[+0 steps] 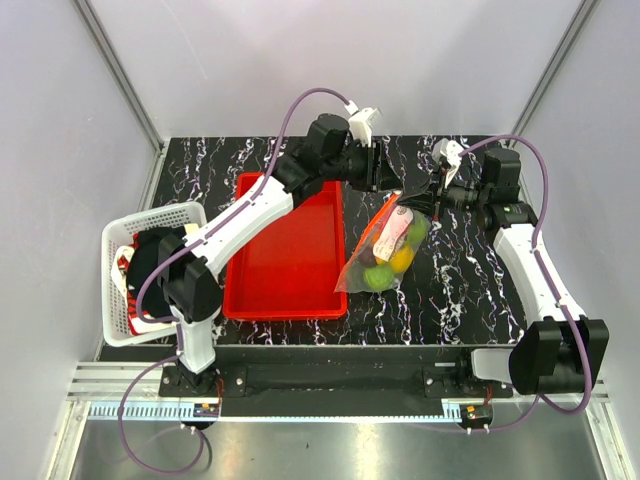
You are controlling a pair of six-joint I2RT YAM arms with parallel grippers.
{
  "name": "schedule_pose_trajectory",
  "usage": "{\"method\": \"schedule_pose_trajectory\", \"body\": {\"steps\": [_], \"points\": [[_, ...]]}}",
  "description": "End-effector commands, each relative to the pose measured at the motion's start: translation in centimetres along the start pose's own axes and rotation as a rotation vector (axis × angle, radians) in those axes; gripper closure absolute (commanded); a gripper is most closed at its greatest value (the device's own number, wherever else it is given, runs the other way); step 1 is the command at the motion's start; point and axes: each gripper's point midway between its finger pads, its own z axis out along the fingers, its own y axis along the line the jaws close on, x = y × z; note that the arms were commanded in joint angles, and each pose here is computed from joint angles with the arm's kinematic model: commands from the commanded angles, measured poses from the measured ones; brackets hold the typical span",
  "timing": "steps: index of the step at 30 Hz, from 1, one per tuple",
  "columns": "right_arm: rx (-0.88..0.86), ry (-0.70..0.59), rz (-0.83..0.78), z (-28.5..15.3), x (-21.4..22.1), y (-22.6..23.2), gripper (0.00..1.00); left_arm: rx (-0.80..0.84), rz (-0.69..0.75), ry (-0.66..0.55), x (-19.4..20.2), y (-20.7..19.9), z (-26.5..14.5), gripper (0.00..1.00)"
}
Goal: Open the zip-top bag and remove the fake food
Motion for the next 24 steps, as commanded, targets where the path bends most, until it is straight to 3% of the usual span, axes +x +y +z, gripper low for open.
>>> {"method": "schedule_pose_trajectory", "body": {"steps": [1,13,16,18,24], "points": [[-0.005,-0.028,-0.069,-0.2,-1.6,0.3,1.0,0.07,0.018,-0.042,-1.6,-2.1,0.1,0.59],[0.006,-0.02,-0.067,-0.1,-1.2,0.1,1.0,0.133,0.016,-0.004,-0.7,-2.9,0.1,0.73],[0.015,-0.015,-0.059,-0.1,-1.0,-0.2,1.0,0.142,0.01,-0.003,-0.6,-2.9,0.0,0.8],[0.022,-0.015,-0.064,-0.1,-1.1,-0.3,1.0,0.141,0.003,0.001,-0.5,-2.8,-0.1,0.92],[0.047,-0.01,-0.043,-0.1,-1.1,-0.8,1.0,0.149,-0.008,0.016,-0.1,-2.6,0.1,1.0]]}}
